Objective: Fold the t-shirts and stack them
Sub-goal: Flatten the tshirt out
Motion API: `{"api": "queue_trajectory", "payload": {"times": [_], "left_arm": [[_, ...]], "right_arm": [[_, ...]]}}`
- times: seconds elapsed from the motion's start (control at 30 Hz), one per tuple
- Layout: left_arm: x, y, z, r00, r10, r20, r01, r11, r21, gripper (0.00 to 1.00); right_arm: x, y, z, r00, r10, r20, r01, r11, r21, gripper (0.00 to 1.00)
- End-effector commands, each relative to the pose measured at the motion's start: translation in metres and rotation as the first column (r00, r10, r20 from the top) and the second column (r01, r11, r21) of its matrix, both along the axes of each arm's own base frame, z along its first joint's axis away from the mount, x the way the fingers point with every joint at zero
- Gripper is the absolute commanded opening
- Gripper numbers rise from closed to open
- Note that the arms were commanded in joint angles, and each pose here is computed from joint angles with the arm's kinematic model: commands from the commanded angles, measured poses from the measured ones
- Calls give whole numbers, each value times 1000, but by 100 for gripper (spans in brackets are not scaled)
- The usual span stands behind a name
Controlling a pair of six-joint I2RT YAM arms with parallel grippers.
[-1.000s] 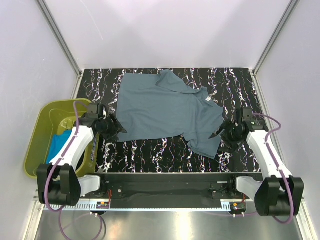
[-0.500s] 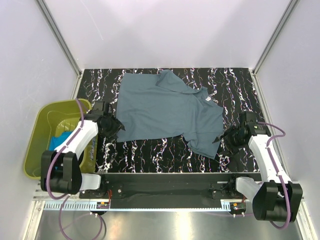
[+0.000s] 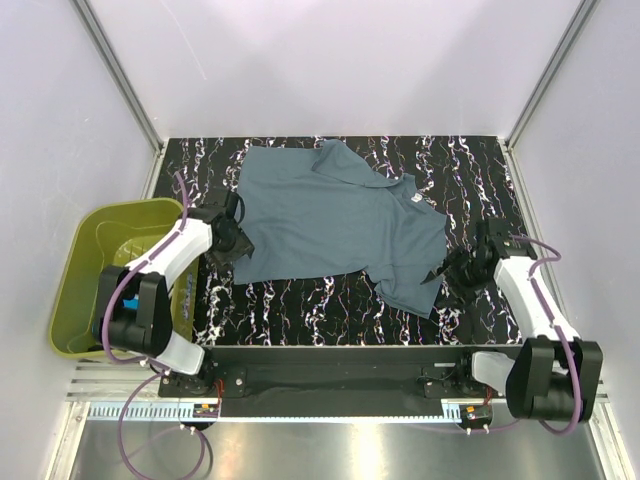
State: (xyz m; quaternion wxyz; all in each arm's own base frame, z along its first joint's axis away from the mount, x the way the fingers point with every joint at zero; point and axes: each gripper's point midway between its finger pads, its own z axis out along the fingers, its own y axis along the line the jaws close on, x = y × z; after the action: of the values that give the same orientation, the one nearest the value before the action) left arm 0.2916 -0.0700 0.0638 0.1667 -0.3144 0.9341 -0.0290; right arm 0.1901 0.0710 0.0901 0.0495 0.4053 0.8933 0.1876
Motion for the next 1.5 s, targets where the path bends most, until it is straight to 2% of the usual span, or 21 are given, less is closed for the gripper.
{"api": "queue_trajectory", "payload": {"times": [0.0, 0.07, 0.17, 0.27, 0.3, 0.33, 0.43, 0.53, 0.67, 0.7, 0.73, 0.83, 0.93, 1.1, 1.47], "left_arm": [[12, -16, 30, 987, -97, 130, 101, 995, -26, 56], [18, -30, 41, 964, -179, 197, 189, 982, -29, 56], [23, -45, 60, 930, -258, 261, 279, 959, -50, 56], [30, -64, 83, 879, -345, 331, 387, 919, -72, 56], [30, -70, 89, 861, -370, 347, 420, 904, -78, 57], [34, -74, 98, 845, -385, 371, 440, 895, -73, 59], [37, -82, 108, 811, -432, 394, 497, 865, -75, 60], [35, -89, 107, 796, -457, 397, 533, 839, -104, 60], [34, -97, 99, 781, -496, 379, 578, 805, -135, 60], [34, -99, 96, 780, -503, 374, 584, 799, -145, 60], [35, -100, 96, 779, -505, 373, 587, 797, -147, 60], [37, -103, 90, 779, -514, 359, 593, 790, -157, 61], [39, -103, 82, 801, -499, 332, 572, 800, -178, 61], [36, -105, 73, 818, -490, 302, 558, 804, -205, 61], [39, -106, 57, 835, -490, 249, 542, 810, -224, 60]], "right_arm": [[46, 5, 22, 977, 101, 190, -106, 994, 21, 70], [72, 10, 31, 946, 133, 297, -150, 988, 35, 68], [111, 20, 45, 913, 157, 377, -195, 978, 67, 65], [150, 36, 48, 895, 196, 402, -242, 968, 69, 60], [168, 51, 63, 866, 232, 442, -285, 957, 55, 58], [176, 68, 47, 871, 280, 404, -328, 943, 55, 57], [213, 98, 39, 849, 341, 404, -387, 922, 34, 57], [247, 121, 31, 841, 358, 406, -412, 910, 51, 57], [265, 160, 19, 822, 410, 395, -469, 881, 61, 56], [264, 169, 14, 819, 423, 387, -483, 873, 67, 54], [267, 173, 4, 827, 423, 369, -480, 874, 74, 47], [269, 166, -21, 858, 409, 310, -441, 896, 40, 30], [274, 146, -38, 875, 396, 278, -391, 917, -76, 25], [288, 119, -57, 900, 360, 247, -330, 931, -156, 24], [300, 5, -88, 975, 154, 160, -120, 972, -204, 25]]}}
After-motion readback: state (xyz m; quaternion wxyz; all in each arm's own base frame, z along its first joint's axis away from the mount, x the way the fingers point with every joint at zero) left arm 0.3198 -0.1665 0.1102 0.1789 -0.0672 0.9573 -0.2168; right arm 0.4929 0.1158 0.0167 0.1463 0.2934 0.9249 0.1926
